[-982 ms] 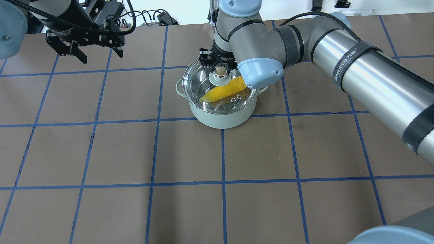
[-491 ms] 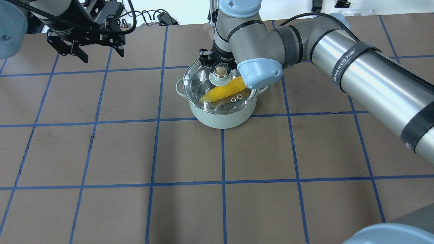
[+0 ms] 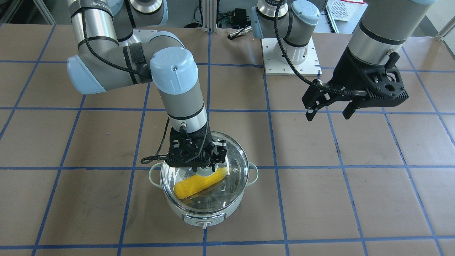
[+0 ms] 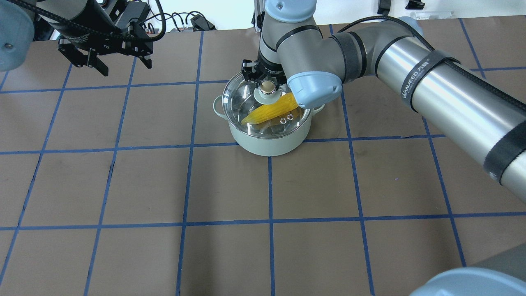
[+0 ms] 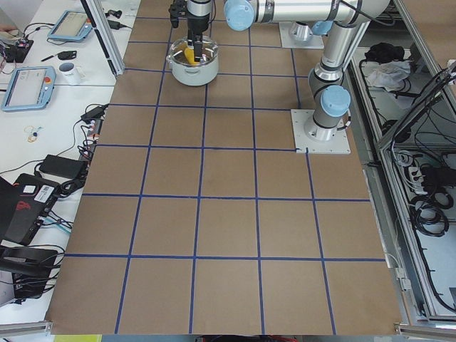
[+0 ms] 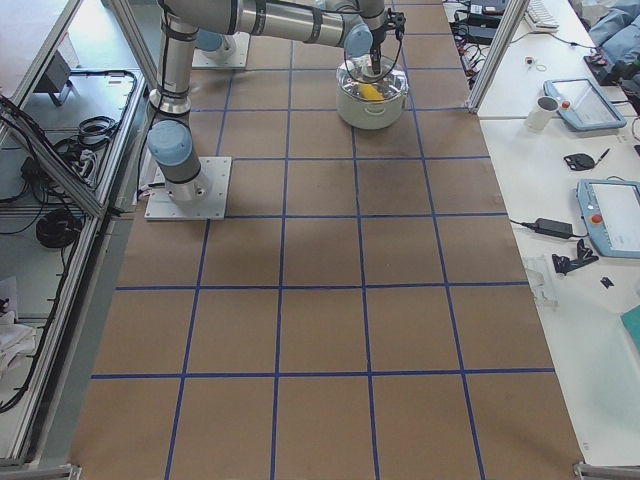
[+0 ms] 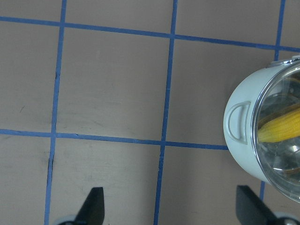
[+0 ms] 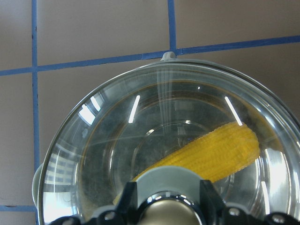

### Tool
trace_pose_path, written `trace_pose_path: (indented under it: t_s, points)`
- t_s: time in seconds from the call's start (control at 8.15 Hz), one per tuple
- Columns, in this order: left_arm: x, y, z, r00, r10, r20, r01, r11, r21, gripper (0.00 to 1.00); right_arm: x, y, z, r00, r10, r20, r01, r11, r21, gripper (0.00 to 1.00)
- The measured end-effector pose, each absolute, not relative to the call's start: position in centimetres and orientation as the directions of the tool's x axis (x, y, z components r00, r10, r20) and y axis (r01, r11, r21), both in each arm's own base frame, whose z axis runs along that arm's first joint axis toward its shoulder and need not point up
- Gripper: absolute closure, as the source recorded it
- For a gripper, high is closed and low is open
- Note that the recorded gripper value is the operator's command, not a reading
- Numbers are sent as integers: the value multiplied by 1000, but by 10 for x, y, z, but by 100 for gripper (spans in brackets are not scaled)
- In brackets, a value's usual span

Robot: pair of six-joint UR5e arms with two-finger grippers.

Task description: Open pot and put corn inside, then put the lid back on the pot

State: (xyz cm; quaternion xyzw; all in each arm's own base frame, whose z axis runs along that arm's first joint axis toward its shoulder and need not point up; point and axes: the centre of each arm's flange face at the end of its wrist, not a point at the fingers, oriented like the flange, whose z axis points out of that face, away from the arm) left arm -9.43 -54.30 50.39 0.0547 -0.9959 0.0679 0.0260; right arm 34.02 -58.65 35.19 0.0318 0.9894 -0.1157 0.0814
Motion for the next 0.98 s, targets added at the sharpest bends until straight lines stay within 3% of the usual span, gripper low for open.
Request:
trace_pose_path:
  t_s: [0.37,0.86,0.98]
  points:
    - [-94,-545,503,-993,-105,61,-113,984,-139,0,340,-589,348,-985,41,-167,78,971,-227,60]
    - [-94,-546,504,-993,-105,62,-113,983,-142,0,340,-590,342,-986,37,-160,72,972,-224,47]
    - [-94,-546,505,-992,-105,62,-113,983,-143,0,339,-590,341,-987,38,-157,73,972,-224,52]
